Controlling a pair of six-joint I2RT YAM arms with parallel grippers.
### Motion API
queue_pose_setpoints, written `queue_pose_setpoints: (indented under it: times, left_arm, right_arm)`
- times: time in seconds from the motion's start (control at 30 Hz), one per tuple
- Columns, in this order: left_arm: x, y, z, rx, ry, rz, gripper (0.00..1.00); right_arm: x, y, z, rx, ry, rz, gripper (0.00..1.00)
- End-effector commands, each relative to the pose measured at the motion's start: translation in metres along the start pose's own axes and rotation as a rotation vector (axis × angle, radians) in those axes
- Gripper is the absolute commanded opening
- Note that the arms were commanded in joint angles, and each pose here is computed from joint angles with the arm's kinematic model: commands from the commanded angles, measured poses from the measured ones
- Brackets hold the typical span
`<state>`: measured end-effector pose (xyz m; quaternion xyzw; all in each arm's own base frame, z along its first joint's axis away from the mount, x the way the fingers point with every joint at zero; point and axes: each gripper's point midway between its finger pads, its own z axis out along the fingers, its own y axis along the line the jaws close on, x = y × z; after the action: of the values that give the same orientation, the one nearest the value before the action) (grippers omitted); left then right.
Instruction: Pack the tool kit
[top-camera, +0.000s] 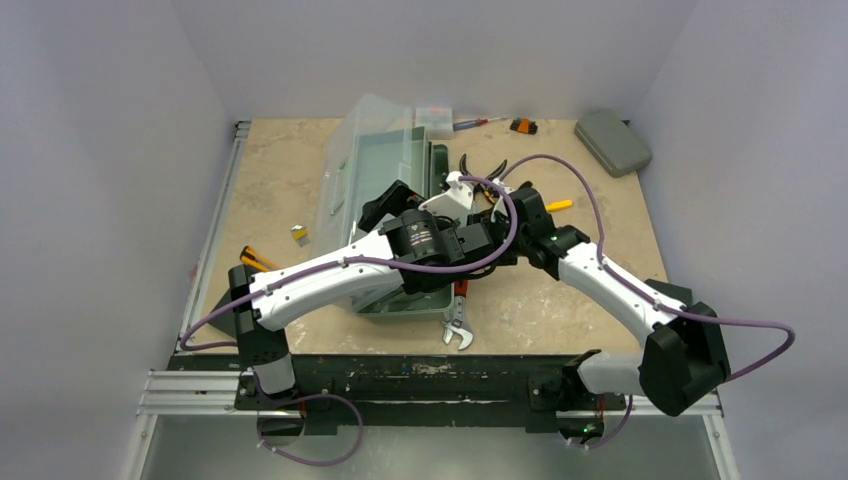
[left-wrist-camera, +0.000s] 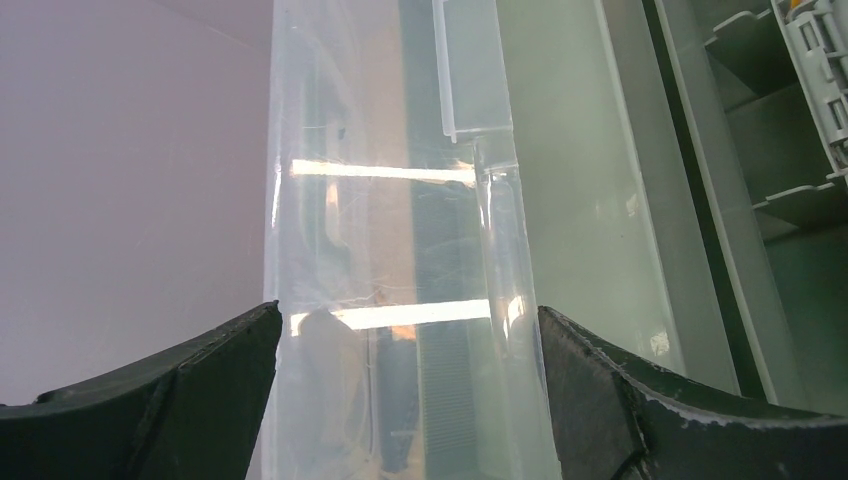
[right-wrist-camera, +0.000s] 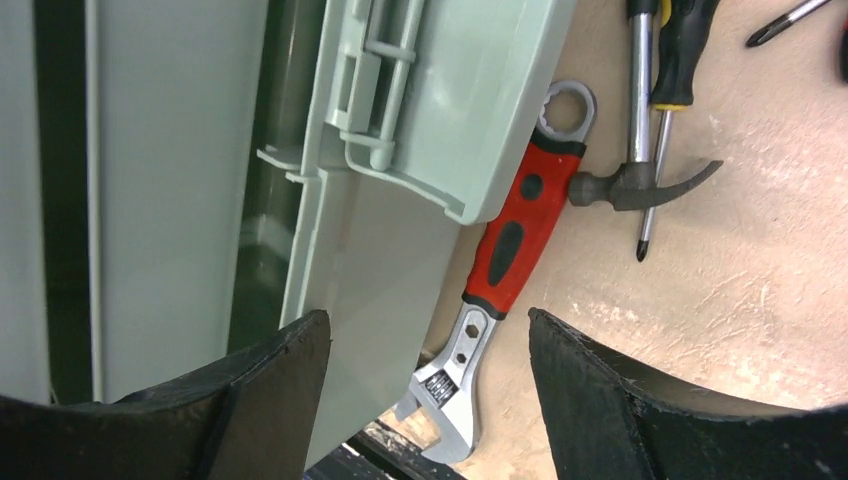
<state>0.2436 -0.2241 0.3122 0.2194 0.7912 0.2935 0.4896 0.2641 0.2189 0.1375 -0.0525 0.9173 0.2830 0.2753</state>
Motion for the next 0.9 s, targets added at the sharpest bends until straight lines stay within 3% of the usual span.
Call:
queue_pose_setpoints:
  times: [0.0,0.13,0.33,0.53,0.87]
  left_arm:
    - [0.008,0.05,-0.007,-0.087,0.01,0.155,0.92]
    - [0.007,0.05,-0.007,-0.086,0.009,0.151,0.92]
    - [0.006,0.049,-0.008,-0.081,0.01,0.152,0.92]
    - [0.006,0.049,-0.008,-0.08,0.011,0.152,0.92]
    - [0.006,0.051,-0.008,-0.081,0.008,0.146,0.92]
  right_arm:
    - [-0.001,0.013,0.006,-0.047,-0.027,-0.014,0.71]
    - [-0.001,0.012,0.007,-0.043,-0.034,-0.01,0.71]
    - [-0.024,0.012,-0.016,0.008,-0.142,-0.023,0.72]
    - [-0.038,0.033,-0.03,-0.067,-0.184,-0.039,0.72]
    - [-0.009,0.037,0.004,-0.078,-0.07,-0.063,0.71]
